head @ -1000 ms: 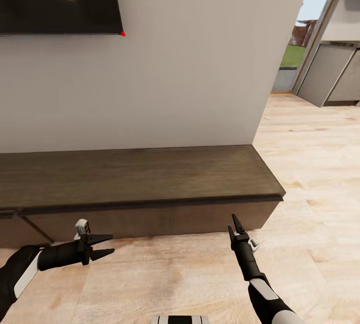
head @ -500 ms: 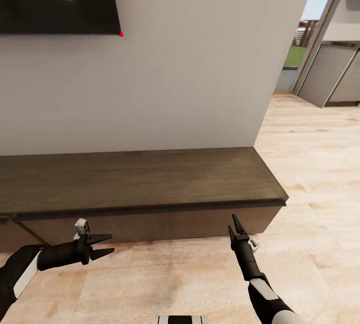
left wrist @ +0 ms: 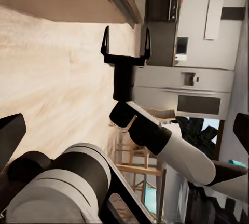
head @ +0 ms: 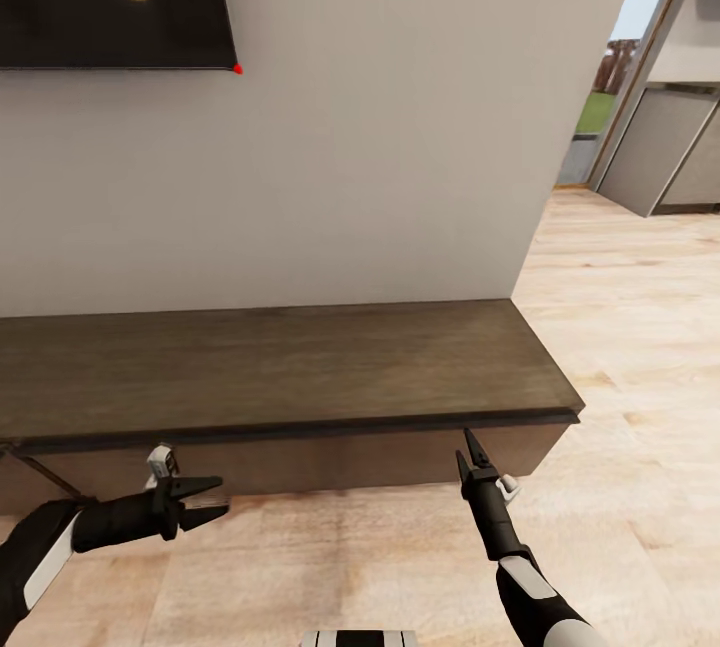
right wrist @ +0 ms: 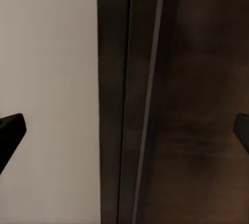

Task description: Place each of the two pumpkins and all three candles from the living room inside a cabinet in the living room (use any cabinet), then make sure every cabinet is closed, and position the cauldron so it is next to a table in the living room.

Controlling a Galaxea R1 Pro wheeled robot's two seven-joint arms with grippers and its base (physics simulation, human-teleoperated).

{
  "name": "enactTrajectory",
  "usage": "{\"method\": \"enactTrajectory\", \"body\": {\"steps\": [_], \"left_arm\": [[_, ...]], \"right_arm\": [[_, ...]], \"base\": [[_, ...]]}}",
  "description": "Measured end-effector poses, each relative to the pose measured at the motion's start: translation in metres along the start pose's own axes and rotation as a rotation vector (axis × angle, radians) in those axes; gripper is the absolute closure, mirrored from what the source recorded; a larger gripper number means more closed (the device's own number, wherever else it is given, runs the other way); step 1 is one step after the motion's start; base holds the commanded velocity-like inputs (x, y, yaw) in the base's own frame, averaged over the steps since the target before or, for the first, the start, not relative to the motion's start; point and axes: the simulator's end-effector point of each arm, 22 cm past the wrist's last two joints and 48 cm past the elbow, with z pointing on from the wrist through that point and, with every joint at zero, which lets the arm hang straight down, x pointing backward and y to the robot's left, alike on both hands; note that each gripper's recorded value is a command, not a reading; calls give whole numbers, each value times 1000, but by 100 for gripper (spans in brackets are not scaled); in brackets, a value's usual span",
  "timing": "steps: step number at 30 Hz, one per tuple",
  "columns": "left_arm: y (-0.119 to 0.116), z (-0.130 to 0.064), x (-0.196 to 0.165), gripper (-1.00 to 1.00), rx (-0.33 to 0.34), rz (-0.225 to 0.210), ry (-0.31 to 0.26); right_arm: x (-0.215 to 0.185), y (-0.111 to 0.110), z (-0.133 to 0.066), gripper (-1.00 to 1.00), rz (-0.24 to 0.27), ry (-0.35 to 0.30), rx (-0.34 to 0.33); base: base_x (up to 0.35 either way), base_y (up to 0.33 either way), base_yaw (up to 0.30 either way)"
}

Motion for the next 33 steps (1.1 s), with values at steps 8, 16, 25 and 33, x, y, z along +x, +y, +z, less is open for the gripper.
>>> {"method": "enactTrajectory", "body": {"steps": [8,16,25,33], "left_arm": [[6,-6,41,-100,72,-82,21],[8,-7,44,-100,70,-87,22],[8,-10,42,-100,70,-86,13],[13,-10,42,-100,67,-97,12]], "right_arm": [[-1,0,0,-100,-4,-1,0],[0,0,0,-100,-3,-1,0],[0,0,0,-100,-4,0,0],[1,-7,-2,-100,-3,0,12]], "base": [[52,0,0],[120,0,0],[74,0,0],[1,0,0]]}}
